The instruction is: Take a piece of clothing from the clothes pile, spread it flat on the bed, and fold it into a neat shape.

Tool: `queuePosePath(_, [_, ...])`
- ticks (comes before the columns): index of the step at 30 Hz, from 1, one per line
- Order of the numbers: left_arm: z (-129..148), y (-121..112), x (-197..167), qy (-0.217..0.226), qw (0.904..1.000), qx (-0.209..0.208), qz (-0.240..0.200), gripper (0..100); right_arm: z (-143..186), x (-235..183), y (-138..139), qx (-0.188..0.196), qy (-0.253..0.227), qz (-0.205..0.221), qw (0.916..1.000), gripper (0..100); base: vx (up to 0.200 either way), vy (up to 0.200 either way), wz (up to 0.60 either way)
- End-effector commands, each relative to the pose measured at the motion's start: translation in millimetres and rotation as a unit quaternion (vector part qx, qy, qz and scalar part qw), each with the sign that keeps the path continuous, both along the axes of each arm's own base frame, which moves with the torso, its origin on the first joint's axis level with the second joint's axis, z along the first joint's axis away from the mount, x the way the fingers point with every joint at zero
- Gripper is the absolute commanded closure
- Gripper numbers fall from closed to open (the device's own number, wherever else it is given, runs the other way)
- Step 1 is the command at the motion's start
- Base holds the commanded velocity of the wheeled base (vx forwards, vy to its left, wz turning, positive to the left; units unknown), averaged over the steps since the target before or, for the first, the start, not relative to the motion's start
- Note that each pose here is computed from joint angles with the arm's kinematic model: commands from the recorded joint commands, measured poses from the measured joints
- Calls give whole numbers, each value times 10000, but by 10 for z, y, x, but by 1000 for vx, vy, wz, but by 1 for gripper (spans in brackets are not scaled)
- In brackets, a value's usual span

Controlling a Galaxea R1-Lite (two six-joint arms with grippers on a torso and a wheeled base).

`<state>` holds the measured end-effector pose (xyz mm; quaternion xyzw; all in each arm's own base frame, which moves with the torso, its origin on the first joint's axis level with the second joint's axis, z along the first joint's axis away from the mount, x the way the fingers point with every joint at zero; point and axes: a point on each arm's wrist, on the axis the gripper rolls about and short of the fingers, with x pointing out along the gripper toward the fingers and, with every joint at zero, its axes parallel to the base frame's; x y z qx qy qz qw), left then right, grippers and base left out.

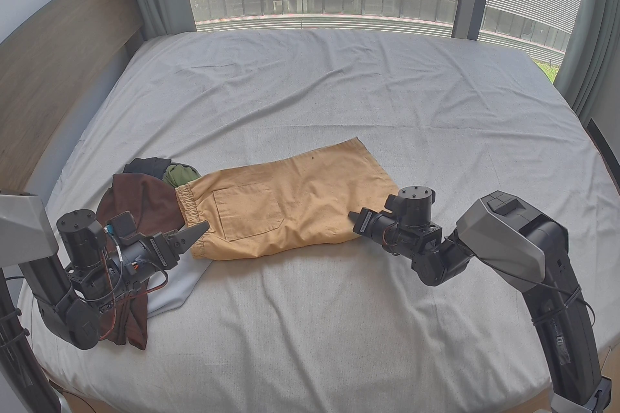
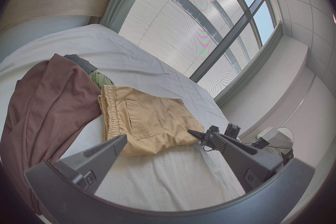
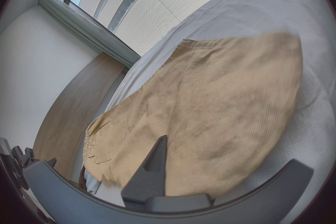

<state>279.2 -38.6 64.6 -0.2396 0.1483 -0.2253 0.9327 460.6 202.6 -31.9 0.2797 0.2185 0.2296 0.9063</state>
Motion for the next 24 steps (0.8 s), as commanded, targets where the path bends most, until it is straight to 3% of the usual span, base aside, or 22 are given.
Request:
queuePosePath(1, [-14, 0, 0, 27, 10000, 2, 1, 0, 112, -82, -84, -345, -145, 63, 9993, 100, 0, 0, 0])
queuePosePath(24, [-33, -1, 8, 61, 10000, -1, 2, 0, 237, -837, -502, -1104, 281, 186, 9933, 100, 0, 0, 0])
